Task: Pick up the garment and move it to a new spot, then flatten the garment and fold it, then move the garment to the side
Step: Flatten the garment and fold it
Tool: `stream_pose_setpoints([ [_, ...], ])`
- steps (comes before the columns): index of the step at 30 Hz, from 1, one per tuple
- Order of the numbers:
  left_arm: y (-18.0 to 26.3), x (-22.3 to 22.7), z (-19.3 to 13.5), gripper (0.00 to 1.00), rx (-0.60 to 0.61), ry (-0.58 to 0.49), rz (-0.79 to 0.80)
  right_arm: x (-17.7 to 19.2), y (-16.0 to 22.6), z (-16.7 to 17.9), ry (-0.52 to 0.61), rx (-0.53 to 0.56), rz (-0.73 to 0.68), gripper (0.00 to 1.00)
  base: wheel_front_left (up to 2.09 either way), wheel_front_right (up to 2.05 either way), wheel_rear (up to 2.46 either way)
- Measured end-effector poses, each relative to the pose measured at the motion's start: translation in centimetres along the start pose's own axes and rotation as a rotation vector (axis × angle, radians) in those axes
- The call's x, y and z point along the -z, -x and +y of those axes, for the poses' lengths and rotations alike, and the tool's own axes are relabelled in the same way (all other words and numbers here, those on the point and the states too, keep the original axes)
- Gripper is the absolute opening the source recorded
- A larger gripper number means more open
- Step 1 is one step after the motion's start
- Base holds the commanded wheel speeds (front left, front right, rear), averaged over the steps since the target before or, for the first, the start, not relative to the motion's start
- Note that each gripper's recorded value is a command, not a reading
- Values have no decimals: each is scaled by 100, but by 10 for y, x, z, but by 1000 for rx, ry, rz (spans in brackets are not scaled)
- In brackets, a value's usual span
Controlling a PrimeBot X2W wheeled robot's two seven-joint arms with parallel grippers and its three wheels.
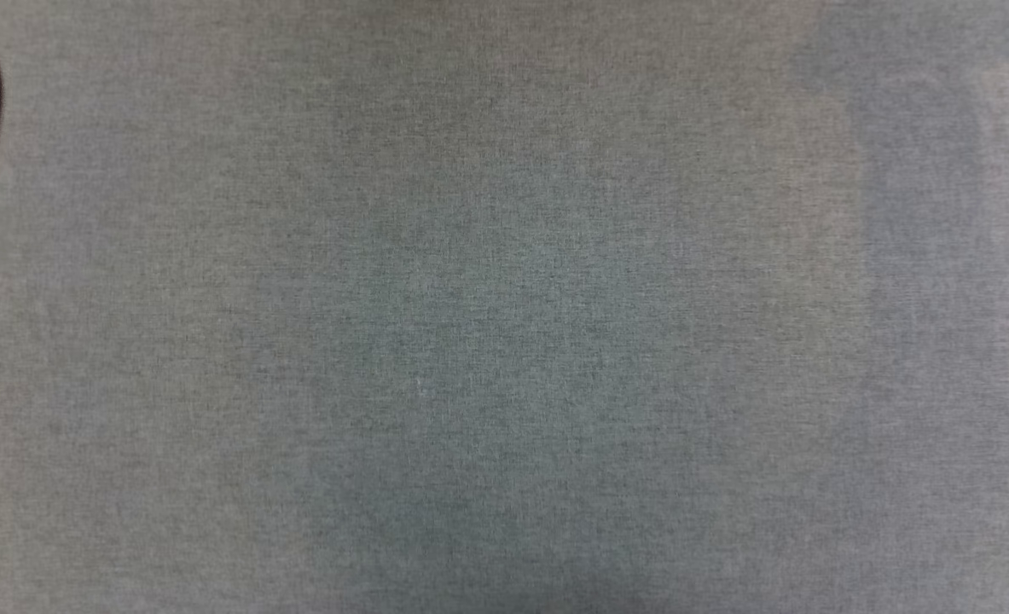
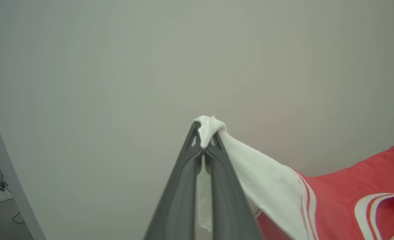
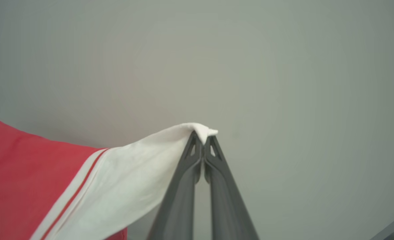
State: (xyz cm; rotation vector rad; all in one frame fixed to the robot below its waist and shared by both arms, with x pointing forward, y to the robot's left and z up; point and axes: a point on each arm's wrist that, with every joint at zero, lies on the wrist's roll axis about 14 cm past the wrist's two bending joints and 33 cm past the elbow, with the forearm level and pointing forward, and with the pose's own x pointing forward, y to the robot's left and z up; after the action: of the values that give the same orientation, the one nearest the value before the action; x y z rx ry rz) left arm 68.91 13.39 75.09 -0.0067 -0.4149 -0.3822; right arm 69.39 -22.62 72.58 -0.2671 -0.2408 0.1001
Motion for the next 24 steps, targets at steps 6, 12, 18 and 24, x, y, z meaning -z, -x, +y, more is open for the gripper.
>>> stream_pose_setpoints([
  [6,32,41,-2,0,-8,41,93,42,23,25,-22,-54,77,0,0,0,0],
  [12,78,70,-3,0,-23,88,177,75,61,48,-48,-112,142,0,0,0,0],
  [18,141,95,-12,0,-51,150,268,114,121,67,-87,-173,244,0,0,0,0],
  [24,211,111,-35,0,-82,200,356,150,193,76,-129,-217,362,0,0,0,0],
])
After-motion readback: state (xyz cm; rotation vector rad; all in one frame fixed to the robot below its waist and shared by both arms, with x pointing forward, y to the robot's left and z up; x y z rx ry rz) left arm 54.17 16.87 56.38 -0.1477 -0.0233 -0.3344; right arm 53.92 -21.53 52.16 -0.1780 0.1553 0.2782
